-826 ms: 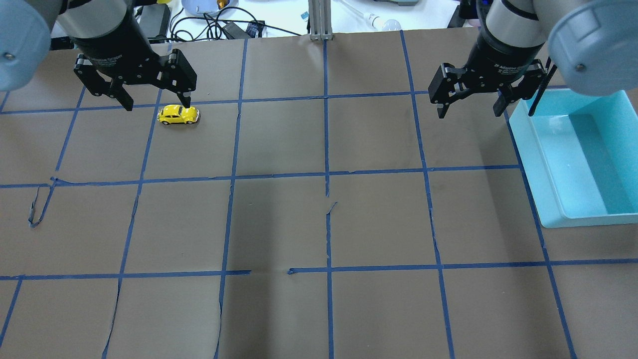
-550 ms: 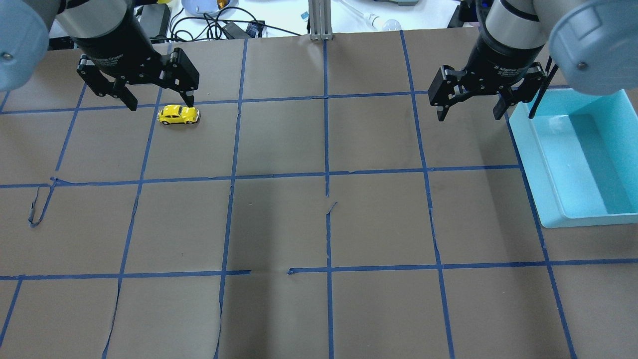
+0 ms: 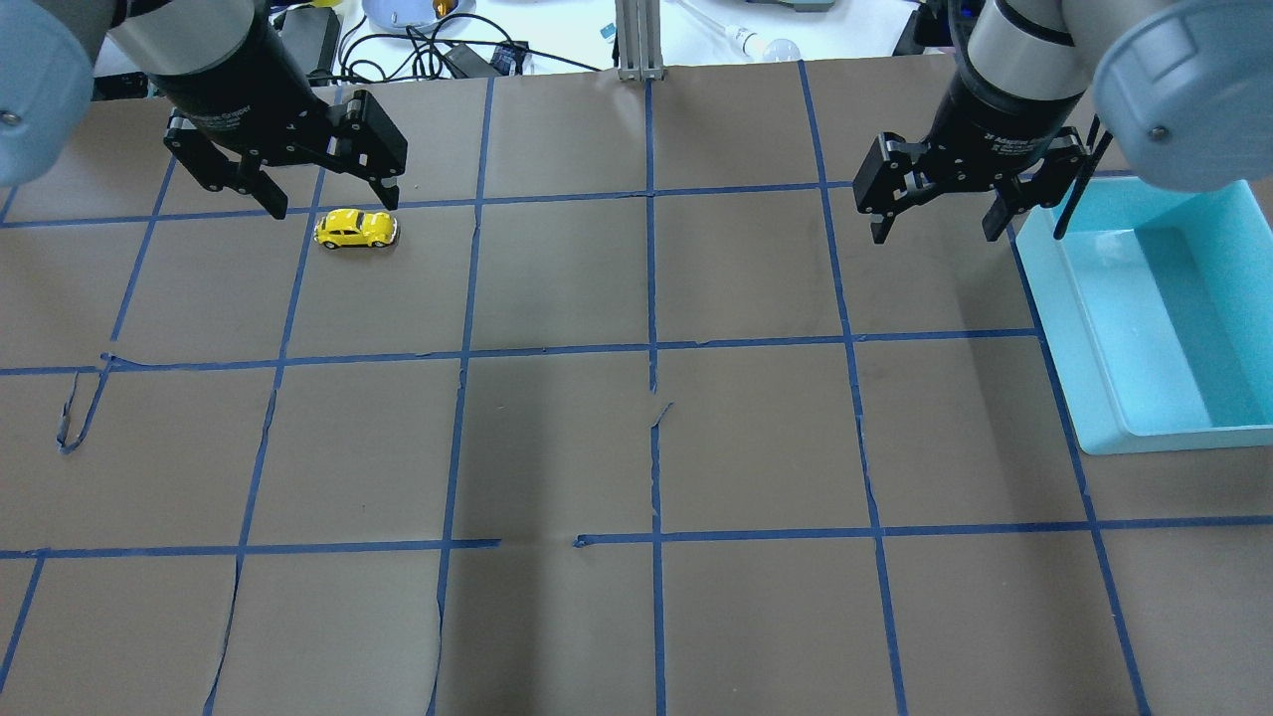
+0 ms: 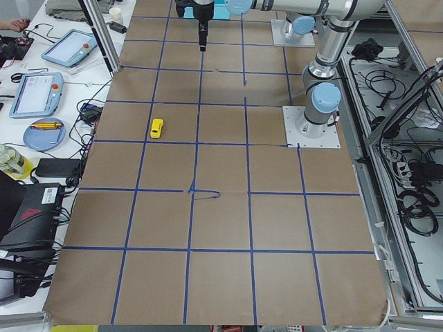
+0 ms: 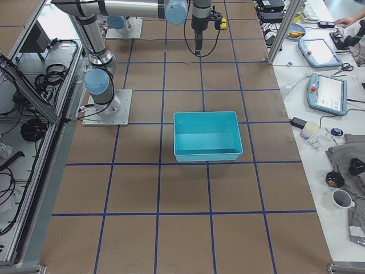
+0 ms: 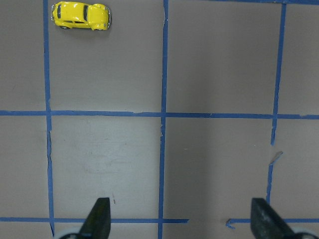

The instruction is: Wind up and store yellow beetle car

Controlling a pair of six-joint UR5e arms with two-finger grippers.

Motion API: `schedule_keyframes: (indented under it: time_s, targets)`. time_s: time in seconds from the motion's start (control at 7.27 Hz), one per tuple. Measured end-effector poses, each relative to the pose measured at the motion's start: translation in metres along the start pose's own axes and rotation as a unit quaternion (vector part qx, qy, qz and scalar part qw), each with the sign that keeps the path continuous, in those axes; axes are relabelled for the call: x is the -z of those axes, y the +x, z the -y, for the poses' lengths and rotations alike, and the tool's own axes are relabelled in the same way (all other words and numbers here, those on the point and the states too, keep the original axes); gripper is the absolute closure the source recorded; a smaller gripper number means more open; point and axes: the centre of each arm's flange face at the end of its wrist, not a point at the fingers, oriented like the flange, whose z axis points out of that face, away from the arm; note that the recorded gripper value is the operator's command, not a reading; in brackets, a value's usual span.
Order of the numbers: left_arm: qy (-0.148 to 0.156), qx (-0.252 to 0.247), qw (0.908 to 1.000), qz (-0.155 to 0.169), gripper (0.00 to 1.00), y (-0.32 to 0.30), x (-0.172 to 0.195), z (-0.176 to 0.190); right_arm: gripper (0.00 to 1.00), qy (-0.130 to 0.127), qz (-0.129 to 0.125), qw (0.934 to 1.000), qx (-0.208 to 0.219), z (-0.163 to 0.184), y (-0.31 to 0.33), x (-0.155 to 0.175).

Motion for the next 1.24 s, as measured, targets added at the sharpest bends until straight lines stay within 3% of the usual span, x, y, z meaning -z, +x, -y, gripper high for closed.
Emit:
schedule_keyframes:
  time_s: [0.55, 0.96, 1.24]
  targets:
    - [-0.002, 0.001, 0.9998, 0.021, 0.00, -0.003, -0.011, -0.002, 0.00, -0.001, 0.000, 1.0000, 0.000, 0.000, 0.000, 0.000]
    - [0.055, 0.005, 0.9982, 0.024, 0.00, -0.010, 0.004, 0.018, 0.00, 0.000, 0.000, 1.0000, 0.000, -0.001, 0.000, 0.001]
    - [0.055, 0.004, 0.9981, 0.026, 0.00, -0.011, 0.005, 0.014, 0.00, 0.001, 0.001, 1.0000, 0.001, 0.001, 0.000, -0.001]
